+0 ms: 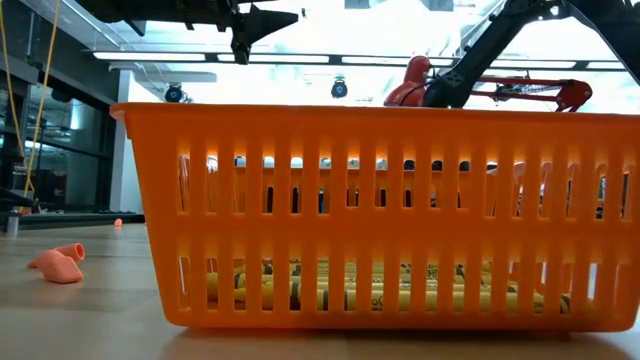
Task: Sort crayons
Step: Put the yellow crayon into the orange bin
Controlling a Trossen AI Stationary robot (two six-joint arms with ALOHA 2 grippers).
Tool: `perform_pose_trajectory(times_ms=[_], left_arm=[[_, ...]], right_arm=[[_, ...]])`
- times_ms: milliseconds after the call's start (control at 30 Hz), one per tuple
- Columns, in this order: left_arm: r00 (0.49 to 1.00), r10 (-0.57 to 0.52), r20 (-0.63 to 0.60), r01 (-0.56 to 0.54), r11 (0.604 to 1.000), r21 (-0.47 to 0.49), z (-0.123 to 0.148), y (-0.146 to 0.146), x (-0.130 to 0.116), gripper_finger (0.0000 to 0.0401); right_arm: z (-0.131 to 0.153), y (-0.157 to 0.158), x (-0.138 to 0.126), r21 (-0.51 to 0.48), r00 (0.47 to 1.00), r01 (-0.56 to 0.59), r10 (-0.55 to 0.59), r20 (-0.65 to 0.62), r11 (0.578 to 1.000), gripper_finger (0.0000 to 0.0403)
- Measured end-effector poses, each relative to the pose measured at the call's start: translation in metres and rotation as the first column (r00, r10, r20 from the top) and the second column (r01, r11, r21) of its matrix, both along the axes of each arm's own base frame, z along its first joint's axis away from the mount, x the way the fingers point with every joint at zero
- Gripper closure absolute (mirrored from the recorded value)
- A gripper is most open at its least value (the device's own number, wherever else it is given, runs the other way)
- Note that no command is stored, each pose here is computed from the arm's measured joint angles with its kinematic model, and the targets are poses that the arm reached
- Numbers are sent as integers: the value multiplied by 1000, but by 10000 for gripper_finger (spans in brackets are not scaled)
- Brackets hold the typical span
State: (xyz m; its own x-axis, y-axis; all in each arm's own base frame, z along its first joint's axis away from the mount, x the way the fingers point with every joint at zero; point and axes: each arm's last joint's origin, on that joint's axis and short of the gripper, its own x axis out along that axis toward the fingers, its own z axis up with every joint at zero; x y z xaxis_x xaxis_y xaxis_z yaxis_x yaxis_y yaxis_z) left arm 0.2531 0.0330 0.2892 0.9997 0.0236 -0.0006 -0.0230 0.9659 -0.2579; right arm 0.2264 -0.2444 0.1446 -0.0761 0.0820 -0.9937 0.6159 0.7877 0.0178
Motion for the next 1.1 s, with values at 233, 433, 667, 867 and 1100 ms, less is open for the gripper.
perform_pose_trajectory(times_ms=[233, 433, 667, 867, 1100], left_arm=[[1000, 0, 0, 0, 1000, 0, 0, 0, 0, 237], [1000, 0, -1, 0, 1000, 0, 0, 0, 0, 237], [1000, 0, -1, 0, 1000, 0, 0, 0, 0, 237], [1000, 0, -1, 0, 1000, 0, 0, 0, 0, 237], [1000, 0, -7, 0, 1000, -1, -1, 0, 0, 237]], right_arm=[[-3, 16, 12, 10, 998, -54, 54, -9, 998, 354], [-20, 41, 14, -11, 996, -67, 66, -54, 998, 359], [-22, 55, 23, -67, 988, -118, 110, -112, 991, 364], [-11, 57, 34, -52, 981, -168, 161, -112, 984, 395], [23, 73, 41, -27, 980, -176, 178, 84, 984, 401]])
